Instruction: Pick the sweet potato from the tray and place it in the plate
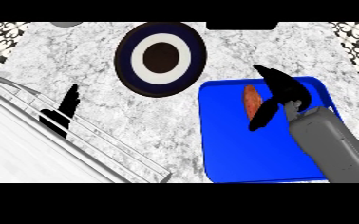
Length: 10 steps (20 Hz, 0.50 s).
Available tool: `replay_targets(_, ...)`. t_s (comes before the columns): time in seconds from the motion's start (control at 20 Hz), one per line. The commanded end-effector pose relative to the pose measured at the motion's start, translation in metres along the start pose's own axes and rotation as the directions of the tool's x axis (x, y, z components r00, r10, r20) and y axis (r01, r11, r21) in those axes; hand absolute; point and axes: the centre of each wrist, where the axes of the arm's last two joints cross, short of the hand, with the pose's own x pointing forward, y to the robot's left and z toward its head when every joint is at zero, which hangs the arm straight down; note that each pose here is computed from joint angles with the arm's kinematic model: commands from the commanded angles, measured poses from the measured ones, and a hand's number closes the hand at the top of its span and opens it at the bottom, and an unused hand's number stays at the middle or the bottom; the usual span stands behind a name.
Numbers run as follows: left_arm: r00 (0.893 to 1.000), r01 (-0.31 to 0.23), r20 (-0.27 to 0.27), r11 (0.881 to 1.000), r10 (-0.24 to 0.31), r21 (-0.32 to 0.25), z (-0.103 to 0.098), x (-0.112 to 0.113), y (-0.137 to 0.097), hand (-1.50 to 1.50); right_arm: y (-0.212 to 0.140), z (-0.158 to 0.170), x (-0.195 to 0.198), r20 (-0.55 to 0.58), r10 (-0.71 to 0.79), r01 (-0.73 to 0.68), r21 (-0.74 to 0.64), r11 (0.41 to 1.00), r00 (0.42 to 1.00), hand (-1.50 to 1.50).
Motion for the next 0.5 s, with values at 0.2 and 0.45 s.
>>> replay_targets(0.2,0.973,-0.019,0.227,0.997,0.036,-0.075,-0.021,0.069,-0.033,0.0,0.021,-0.022,-0.008,-0.039,0.009,-0.007,0.048,0.999,0.999,-1.5)
replay_targets(0.45,0.974,-0.018,0.224,0.996,0.036,-0.083,-0.02,0.072,-0.028,0.0,0.037,-0.033,-0.035,-0.057,0.022,-0.018,0.064,0.998,0.998,-1.5)
